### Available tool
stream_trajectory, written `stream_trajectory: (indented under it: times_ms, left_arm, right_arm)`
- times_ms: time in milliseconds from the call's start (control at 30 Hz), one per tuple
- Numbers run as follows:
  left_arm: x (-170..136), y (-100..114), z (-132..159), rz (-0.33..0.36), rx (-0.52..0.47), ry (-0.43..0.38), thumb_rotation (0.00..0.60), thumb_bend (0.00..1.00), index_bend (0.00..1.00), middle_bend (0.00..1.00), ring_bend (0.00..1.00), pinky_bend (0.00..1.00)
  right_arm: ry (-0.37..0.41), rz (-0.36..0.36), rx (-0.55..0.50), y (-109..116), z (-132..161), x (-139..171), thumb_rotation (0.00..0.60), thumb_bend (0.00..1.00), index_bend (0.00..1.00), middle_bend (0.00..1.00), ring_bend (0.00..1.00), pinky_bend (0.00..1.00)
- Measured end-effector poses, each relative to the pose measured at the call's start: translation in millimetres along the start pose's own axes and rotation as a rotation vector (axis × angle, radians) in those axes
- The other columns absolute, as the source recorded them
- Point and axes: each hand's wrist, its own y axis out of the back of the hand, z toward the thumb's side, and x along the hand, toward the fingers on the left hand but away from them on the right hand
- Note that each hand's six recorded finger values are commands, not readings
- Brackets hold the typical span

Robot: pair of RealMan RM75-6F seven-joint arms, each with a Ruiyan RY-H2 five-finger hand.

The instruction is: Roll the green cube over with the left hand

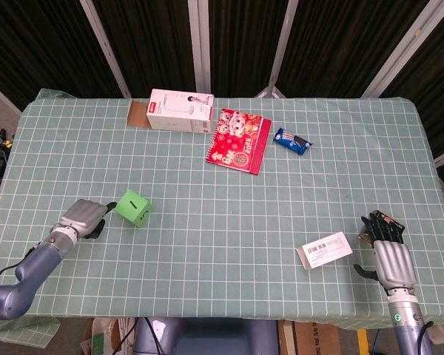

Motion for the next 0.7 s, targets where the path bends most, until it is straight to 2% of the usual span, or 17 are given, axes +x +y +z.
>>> stream_trajectory:
  times_ms: [700]
  left_arm:
    - [-7,-3,32,-0.012,0.008,-0.093,0.600,0.91,0.17,0.82,0.75,0.83]
  right_arm:
    - [-0.006,0.001,-0.004,0,-1,0,0.600,0.18,0.08,0.01,0.00,0.02]
